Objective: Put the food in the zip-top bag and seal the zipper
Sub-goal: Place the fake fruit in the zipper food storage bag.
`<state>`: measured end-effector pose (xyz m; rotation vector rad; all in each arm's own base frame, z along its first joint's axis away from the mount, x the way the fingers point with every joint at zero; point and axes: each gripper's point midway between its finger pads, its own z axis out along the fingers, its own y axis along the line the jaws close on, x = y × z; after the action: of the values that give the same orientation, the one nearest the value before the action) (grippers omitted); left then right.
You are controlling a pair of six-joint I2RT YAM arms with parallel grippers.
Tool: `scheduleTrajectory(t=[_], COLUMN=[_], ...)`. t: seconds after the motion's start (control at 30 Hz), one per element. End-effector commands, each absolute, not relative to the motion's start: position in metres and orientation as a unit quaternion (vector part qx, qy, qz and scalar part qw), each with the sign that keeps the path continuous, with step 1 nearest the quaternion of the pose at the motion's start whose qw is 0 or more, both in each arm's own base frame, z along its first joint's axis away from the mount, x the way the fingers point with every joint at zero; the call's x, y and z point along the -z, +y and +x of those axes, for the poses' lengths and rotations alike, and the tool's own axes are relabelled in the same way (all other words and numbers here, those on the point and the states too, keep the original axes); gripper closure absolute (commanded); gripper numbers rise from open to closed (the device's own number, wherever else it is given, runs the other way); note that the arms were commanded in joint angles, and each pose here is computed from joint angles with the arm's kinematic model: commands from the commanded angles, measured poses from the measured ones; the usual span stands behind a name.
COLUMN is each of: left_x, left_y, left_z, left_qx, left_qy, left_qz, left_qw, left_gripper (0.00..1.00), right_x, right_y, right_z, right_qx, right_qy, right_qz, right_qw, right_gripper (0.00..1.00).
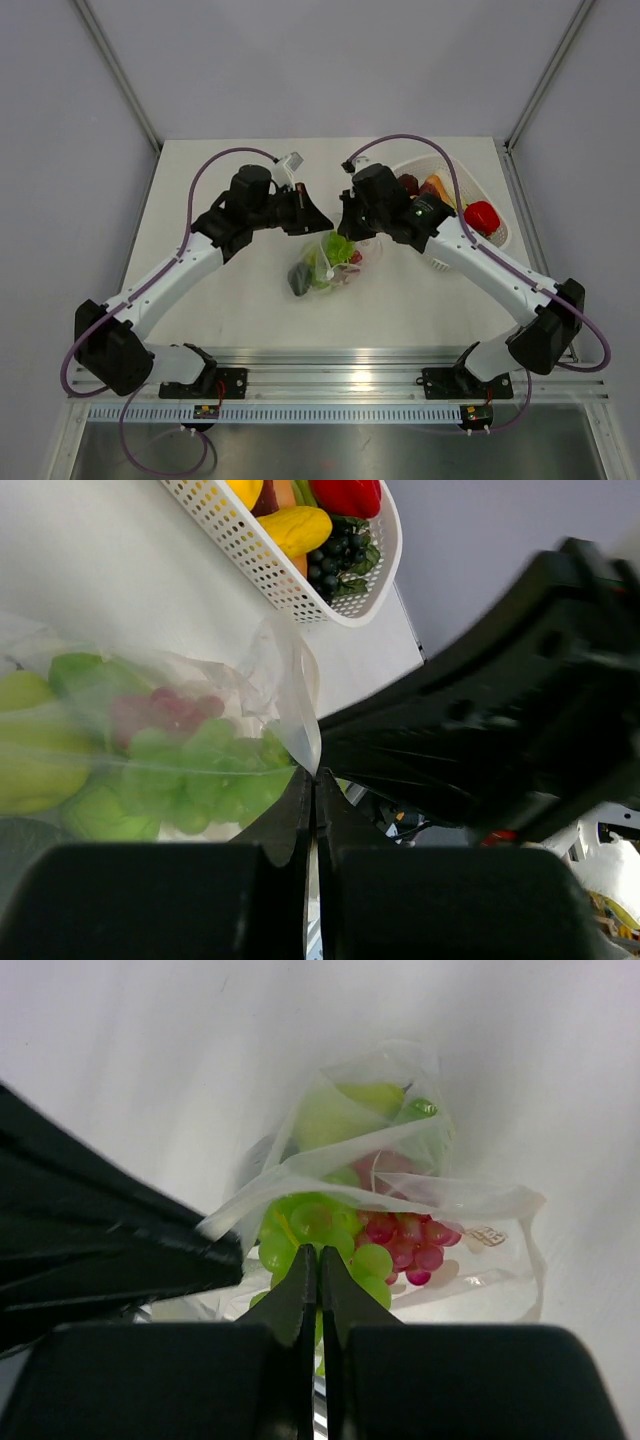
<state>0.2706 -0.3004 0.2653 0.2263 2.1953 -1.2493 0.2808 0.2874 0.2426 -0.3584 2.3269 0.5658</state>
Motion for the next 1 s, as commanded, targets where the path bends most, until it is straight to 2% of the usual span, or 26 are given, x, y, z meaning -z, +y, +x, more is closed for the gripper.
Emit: scheduleTrajectory(t=[0.0,0.3,0.6,0.63,0.7,0.73,0.9,0.93,0.97], left_x=[-0.299,-0.303,-0.294,-0.294,-0.294,-0.294,-0.294,-0.293,-0.294], left_y=[-0.295,-0.292,-0.291,-0.291,-0.29,-0.29,-0.286,-0.286,-0.285], left_z=[0.257,0.248,0.258,0.259,0.263,0.264,0.268,0.269,0.269], left_qx=[0.504,0.519,0.514,0.513,0.511,0.511,0.508,0.507,0.507], left_qy=[0.786,0.773,0.78,0.78,0.781,0.781,0.782,0.782,0.781], left_qz=[0.123,0.13,0.113,0.111,0.105,0.103,0.097,0.098,0.097], left_qw=[0.335,0.341,0.339,0.34,0.342,0.344,0.349,0.348,0.35], left_gripper=[1.0,1.0,1.0,1.0,1.0,1.0,1.0,1.0,1.0], right_x=[-0.242,-0.194,-0.216,-0.217,-0.213,-0.213,-0.228,-0.239,-0.244], right_y=[0.309,0.326,0.356,0.355,0.347,0.339,0.296,0.287,0.28], right_z=[0.286,0.297,0.276,0.273,0.272,0.268,0.273,0.269,0.271], right_qx=[-0.255,-0.263,-0.358,-0.358,-0.342,-0.333,-0.273,-0.275,-0.27], right_qy=[0.888,0.9,0.871,0.872,0.877,0.88,0.882,0.876,0.871], right_qz=[-0.134,-0.096,-0.095,-0.094,-0.086,-0.082,-0.041,-0.029,-0.015], right_qw=[0.36,0.333,0.323,0.322,0.326,0.328,0.382,0.396,0.411], right_gripper=[1.0,1.0,1.0,0.96,0.65,0.57,0.37,0.27,0.26])
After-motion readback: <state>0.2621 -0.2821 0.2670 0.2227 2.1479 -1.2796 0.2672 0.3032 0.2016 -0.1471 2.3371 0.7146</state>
